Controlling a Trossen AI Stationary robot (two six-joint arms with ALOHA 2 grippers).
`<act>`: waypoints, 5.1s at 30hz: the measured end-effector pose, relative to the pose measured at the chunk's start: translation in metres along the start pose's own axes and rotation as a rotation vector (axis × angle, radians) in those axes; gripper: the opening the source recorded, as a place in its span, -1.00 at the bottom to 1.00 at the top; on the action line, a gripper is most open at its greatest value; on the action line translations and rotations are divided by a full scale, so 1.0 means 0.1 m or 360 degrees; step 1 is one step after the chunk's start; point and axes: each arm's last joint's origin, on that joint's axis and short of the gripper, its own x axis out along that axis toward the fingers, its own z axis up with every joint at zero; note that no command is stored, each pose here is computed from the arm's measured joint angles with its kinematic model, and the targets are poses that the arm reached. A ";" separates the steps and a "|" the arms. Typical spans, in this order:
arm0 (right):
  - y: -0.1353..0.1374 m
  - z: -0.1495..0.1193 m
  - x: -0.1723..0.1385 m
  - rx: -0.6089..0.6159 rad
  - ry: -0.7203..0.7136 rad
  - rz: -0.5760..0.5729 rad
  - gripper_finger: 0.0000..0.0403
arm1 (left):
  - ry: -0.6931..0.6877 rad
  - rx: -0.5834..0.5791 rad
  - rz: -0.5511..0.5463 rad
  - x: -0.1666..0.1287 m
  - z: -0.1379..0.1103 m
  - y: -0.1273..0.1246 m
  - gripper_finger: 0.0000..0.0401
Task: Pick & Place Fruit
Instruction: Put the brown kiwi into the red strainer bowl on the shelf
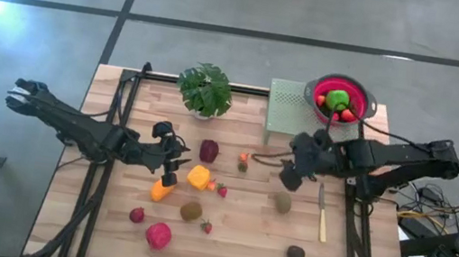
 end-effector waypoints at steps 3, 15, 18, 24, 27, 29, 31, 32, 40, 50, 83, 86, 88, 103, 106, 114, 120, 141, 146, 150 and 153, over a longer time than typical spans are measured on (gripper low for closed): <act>0.08 -0.10 -0.02 0.0011 0.0015 0.0033 0.21 | 0.0000 0.0000 0.0000 0.00 0.00 0.00 -0.27; 0.24 -0.42 0.02 0.0083 0.0093 0.0078 0.24 | 0.0000 0.0000 0.0000 0.00 0.00 0.00 -0.27; 0.26 -0.52 0.05 0.0103 0.0119 0.0067 0.27 | 0.0000 0.0001 0.0000 0.00 0.00 0.00 -0.27; 0.31 -0.69 0.15 0.0143 0.0137 0.0084 0.26 | 0.0000 0.0001 0.0000 0.00 0.00 0.00 -0.27; 0.32 -0.75 0.20 0.0184 0.0139 0.0092 0.23 | 0.0000 0.0000 -0.0001 0.00 0.00 0.00 -0.27; 0.34 -0.80 0.24 0.0201 0.0142 0.0097 0.21 | 0.0000 0.0001 0.0000 0.00 0.00 0.00 -0.27; 0.34 -0.86 0.27 0.0218 0.0151 0.0096 0.21 | 0.0000 0.0001 0.0000 0.00 0.00 0.00 -0.27; 0.34 -0.88 0.28 0.0235 0.0153 0.0096 0.20 | 0.0000 0.0001 0.0000 0.00 0.00 0.00 -0.27; 0.41 -1.07 0.46 0.0292 0.0259 0.0029 0.36 | 0.0000 0.0000 0.0000 0.00 0.00 0.00 -0.27; 0.62 -1.19 0.77 0.0292 0.0370 -0.0158 0.59 | 0.0001 0.0000 0.0000 0.00 0.00 0.00 -0.27; 0.78 -1.53 1.30 0.0232 0.0539 -0.0363 0.40 | 0.0000 0.0001 0.0000 0.00 0.00 0.00 -0.27; 0.78 -1.53 1.30 0.0231 0.0542 -0.0363 0.33 | 0.0000 0.0001 0.0000 0.00 0.00 0.00 -0.27; 0.78 -1.53 1.30 0.0234 0.0544 -0.0359 0.28 | 0.0000 0.0001 0.0000 0.00 0.00 0.00 -0.27; 0.78 -1.53 1.30 0.0232 0.0545 -0.0359 0.19 | 0.0000 0.0001 0.0000 0.00 0.00 0.00 -0.27; 0.78 -1.53 1.30 0.0232 0.0545 -0.0358 0.22 | 0.0000 0.0001 0.0000 0.00 0.00 0.00 -0.27; 0.78 -1.53 1.30 0.0232 0.0545 -0.0359 0.12 | 0.0000 0.0000 0.0000 0.00 0.00 0.00 -0.27; 0.78 -1.53 1.30 0.0232 0.0545 -0.0359 0.13 | 0.0000 0.0001 0.0000 0.00 0.00 0.00 -0.27; 0.55 -0.82 0.84 0.0074 0.0449 -0.0285 0.14 | 0.0000 0.0001 0.0000 0.00 0.00 0.00 -0.27; 0.22 -0.43 0.52 0.0119 0.0315 -0.0398 0.10 | 0.0000 0.0001 0.0000 0.00 0.00 0.00 -0.27; -0.06 -0.13 0.27 0.0201 0.0148 -0.0387 0.09 | 0.0000 0.0001 0.0000 0.00 0.00 0.00 -0.27; -0.30 0.04 0.10 0.0287 0.0033 -0.0391 0.11 | 0.0000 0.0001 0.0000 0.00 0.00 0.00 -0.27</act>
